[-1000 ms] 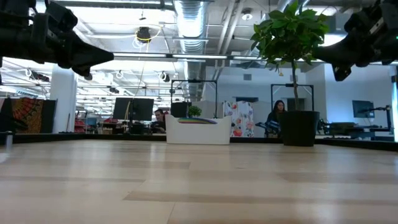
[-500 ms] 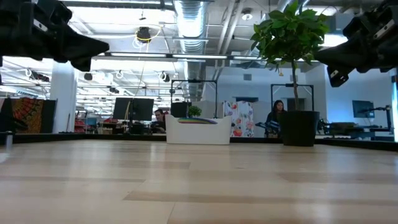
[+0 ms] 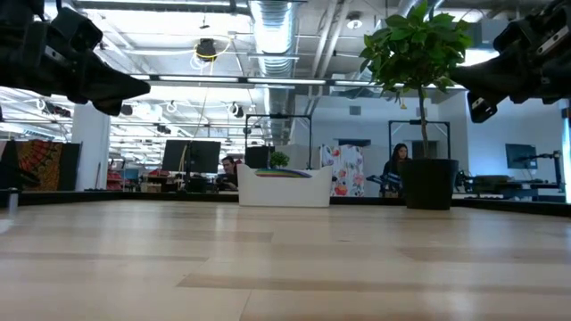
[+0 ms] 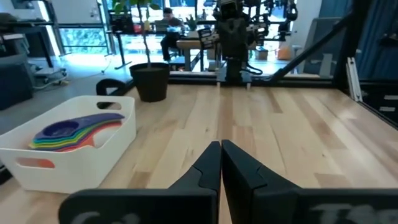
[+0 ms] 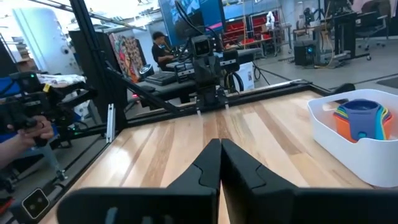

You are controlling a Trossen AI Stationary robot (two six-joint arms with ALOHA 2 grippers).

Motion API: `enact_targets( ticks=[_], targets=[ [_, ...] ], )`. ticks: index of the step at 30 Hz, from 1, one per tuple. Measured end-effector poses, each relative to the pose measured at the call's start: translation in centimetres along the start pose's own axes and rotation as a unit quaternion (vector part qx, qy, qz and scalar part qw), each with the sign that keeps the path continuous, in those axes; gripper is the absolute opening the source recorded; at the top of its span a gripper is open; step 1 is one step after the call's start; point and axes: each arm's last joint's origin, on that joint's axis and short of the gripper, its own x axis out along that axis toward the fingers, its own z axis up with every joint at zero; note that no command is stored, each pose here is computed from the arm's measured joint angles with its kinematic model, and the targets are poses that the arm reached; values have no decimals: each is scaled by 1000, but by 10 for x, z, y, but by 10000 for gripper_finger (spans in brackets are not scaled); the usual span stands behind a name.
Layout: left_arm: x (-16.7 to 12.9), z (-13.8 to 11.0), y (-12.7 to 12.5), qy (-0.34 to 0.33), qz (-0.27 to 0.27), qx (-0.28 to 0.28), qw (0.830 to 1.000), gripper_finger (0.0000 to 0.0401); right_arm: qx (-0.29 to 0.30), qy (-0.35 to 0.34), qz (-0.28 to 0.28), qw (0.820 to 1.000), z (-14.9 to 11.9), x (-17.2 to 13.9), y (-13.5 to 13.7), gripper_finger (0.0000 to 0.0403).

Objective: Nest measuring cups in basket
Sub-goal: Return to Home Position

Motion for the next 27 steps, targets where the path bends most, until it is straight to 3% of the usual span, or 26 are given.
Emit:
enact_targets(
  ticks=[9, 14, 22, 27],
  targets=[
    [1, -1, -2, 7, -7, 4, 1000, 0, -40, 22, 12, 999, -4, 3, 2, 22],
    [0, 0, 0, -2, 33, -18, 999, 0, -58, 18, 6, 998, -4, 3, 1, 20],
    [1, -2, -3, 13, -26, -49, 998, 0, -58, 23, 5, 998, -5, 3, 1, 44],
    [1, -3, -5, 19, -50, -4, 999, 0, -58, 23, 5, 998, -5, 3, 1, 49]
  ],
)
